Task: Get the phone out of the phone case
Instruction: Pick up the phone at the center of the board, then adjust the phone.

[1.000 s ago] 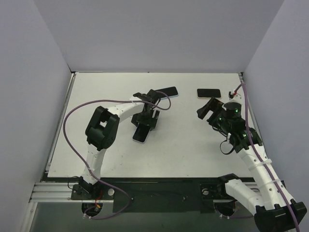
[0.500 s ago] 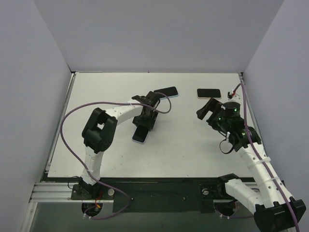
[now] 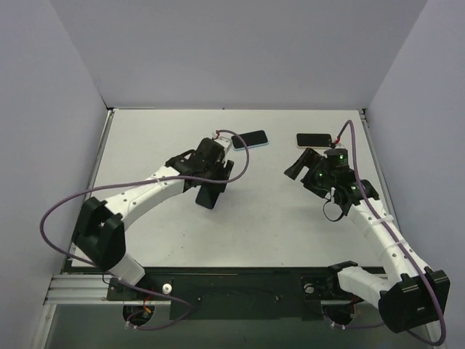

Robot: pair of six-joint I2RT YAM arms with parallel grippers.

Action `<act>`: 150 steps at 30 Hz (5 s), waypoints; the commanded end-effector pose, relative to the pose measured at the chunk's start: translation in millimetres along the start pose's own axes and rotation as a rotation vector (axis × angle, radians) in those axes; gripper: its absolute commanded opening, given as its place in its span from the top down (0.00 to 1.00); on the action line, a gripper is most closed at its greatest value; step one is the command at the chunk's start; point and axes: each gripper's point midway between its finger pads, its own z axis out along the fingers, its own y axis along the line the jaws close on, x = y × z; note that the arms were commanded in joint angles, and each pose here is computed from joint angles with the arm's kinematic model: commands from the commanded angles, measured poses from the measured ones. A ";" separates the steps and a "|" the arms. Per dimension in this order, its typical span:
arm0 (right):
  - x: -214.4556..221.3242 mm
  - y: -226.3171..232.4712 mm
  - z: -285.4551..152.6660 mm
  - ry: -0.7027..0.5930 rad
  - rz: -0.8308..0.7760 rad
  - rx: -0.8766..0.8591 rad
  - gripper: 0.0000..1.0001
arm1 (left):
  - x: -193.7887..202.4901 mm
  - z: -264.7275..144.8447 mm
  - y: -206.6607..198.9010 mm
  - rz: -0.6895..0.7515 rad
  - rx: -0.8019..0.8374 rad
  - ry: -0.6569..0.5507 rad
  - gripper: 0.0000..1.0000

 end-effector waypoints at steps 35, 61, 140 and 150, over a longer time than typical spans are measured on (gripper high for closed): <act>116.4 168.6 -0.3 0.564 -0.244 -0.501 0.95 | -38.5 -138.5 -105.8 0.338 0.312 -0.536 1.00; -51.3 185.7 -92.0 -0.341 0.295 -0.997 1.00 | -109.9 -192.2 -29.6 -0.535 0.817 -0.835 0.06; 93.6 206.0 -142.2 0.309 -0.392 -1.151 1.00 | -91.4 -267.1 -107.7 -0.266 1.378 -0.506 1.00; 60.5 219.4 -130.2 0.082 -0.185 -1.145 1.00 | -106.2 -281.6 -102.2 -0.448 1.494 -0.558 0.61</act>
